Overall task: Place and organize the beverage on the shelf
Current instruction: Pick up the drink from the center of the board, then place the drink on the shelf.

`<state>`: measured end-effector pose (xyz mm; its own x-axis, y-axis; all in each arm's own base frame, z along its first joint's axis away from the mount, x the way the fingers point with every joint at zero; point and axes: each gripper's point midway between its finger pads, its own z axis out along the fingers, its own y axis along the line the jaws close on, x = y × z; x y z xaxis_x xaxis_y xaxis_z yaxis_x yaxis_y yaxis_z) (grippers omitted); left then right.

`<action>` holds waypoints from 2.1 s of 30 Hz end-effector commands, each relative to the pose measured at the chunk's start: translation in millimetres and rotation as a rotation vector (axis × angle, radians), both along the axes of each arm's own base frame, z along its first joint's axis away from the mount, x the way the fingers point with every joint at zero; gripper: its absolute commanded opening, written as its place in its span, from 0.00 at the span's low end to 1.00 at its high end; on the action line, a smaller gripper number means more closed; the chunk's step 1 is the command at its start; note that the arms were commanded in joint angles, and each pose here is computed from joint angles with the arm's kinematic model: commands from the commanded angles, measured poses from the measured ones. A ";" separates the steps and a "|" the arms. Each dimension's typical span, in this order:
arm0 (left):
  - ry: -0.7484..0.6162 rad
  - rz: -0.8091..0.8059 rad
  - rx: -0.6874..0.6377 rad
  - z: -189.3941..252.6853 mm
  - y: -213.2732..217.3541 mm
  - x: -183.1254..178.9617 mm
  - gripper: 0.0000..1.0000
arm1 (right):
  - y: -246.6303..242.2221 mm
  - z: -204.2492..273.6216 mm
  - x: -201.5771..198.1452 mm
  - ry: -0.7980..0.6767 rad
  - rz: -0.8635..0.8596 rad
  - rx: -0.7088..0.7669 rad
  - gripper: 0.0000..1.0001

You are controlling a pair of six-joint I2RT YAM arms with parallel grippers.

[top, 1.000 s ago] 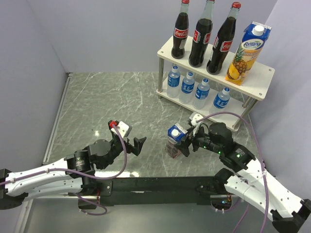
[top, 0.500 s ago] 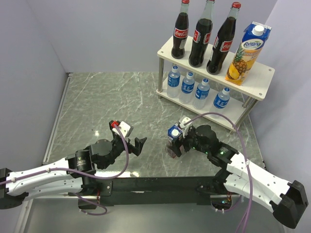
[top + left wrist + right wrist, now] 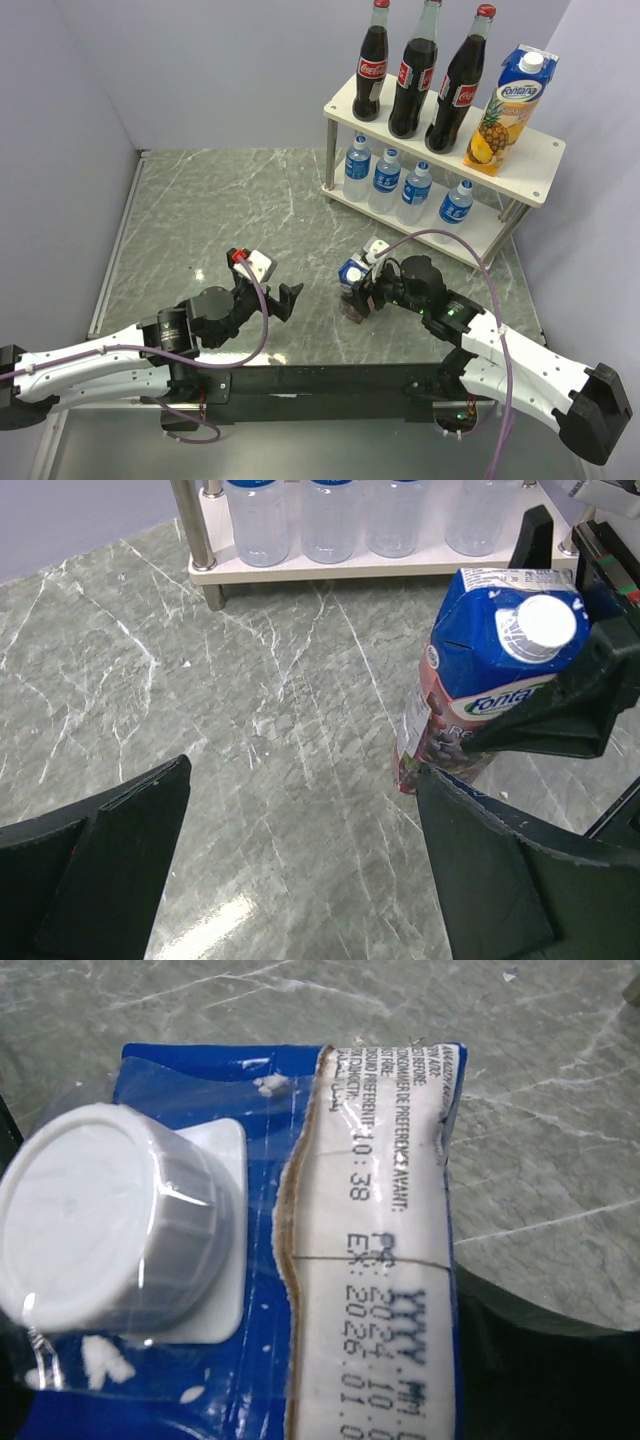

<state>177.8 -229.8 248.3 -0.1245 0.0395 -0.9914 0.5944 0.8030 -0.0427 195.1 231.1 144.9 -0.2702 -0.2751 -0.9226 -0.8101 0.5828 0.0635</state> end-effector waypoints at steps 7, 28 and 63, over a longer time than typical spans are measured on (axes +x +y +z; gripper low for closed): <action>-0.015 0.017 -0.073 16.9 5.6 0.6 0.99 | 19.9 41.0 -6.3 -0.135 0.142 0.076 0.26; -0.034 0.000 -0.091 26.1 14.2 -4.2 1.00 | -72.4 243.6 -32.7 -0.402 0.070 -0.027 0.00; -0.044 -0.095 -0.097 32.0 5.2 -15.5 1.00 | -193.9 458.7 -16.4 -0.717 -0.626 0.018 0.00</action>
